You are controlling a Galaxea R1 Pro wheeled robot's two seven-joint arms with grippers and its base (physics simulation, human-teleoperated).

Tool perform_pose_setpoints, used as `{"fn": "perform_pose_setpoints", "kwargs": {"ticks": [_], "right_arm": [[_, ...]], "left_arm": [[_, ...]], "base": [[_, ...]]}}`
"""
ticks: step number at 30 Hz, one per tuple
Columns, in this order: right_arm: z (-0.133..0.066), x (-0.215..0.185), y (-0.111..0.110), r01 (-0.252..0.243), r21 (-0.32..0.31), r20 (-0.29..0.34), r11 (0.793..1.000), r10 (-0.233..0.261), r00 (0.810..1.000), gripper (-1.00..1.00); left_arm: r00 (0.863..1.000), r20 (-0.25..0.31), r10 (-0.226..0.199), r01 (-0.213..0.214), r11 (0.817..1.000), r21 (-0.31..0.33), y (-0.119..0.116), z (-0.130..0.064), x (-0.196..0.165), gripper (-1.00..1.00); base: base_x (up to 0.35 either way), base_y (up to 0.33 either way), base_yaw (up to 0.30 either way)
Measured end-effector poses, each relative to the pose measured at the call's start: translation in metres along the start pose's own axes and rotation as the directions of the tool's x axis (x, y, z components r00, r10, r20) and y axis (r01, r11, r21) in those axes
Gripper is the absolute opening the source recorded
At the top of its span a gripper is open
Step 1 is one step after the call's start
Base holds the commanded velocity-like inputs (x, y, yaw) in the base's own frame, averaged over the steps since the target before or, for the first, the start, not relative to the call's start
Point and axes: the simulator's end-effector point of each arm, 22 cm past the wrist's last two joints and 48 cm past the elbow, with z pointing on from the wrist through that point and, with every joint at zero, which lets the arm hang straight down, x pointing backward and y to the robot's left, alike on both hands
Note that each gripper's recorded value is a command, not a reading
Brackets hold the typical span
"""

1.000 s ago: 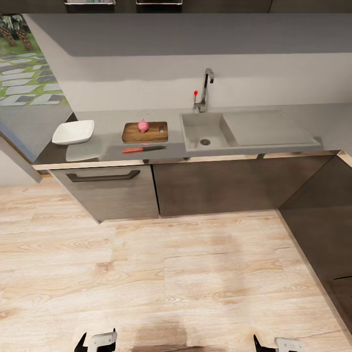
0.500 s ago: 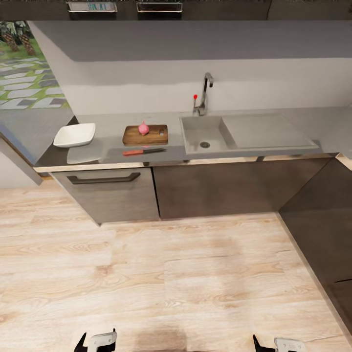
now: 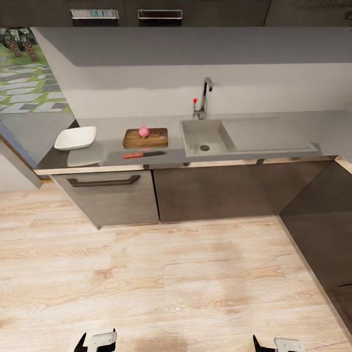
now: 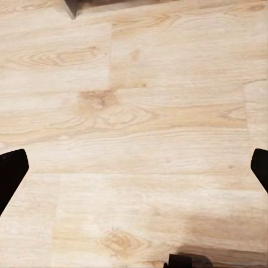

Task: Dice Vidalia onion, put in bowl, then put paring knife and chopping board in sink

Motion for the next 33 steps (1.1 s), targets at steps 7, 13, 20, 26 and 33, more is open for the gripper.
{"fn": "perform_pose_setpoints", "kwargs": {"ticks": [7,13,20,26,33], "right_arm": [[0.006,-0.004,0.001,-0.001,0.000,0.011,1.000,0.001,1.000,1.00],[0.011,-0.007,0.002,-0.003,0.000,0.021,1.000,0.003,1.000,1.00],[0.017,-0.010,0.002,-0.003,0.000,0.032,1.000,0.003,0.999,1.00],[0.023,-0.013,0.004,-0.005,-0.001,0.042,1.000,0.005,0.999,1.00],[0.030,-0.016,0.005,-0.006,-0.001,0.053,1.000,0.006,0.999,1.00]], "left_arm": [[1.000,0.011,-0.003,0.003,1.000,-0.001,-0.001,0.006,-0.003,1.00],[1.000,0.020,-0.005,0.005,1.000,-0.001,-0.002,0.012,-0.006,1.00],[0.999,0.032,-0.007,0.007,1.000,-0.002,-0.004,0.018,-0.009,1.00],[0.999,0.041,-0.010,0.010,1.000,-0.004,-0.005,0.024,-0.011,1.00],[0.999,0.052,-0.012,0.012,1.000,-0.004,-0.006,0.030,-0.013,1.00]], "base": [[0.000,0.000,0.000],[0.000,0.000,0.000],[0.000,0.000,0.000],[0.000,0.000,0.000],[0.000,0.000,0.000]]}}
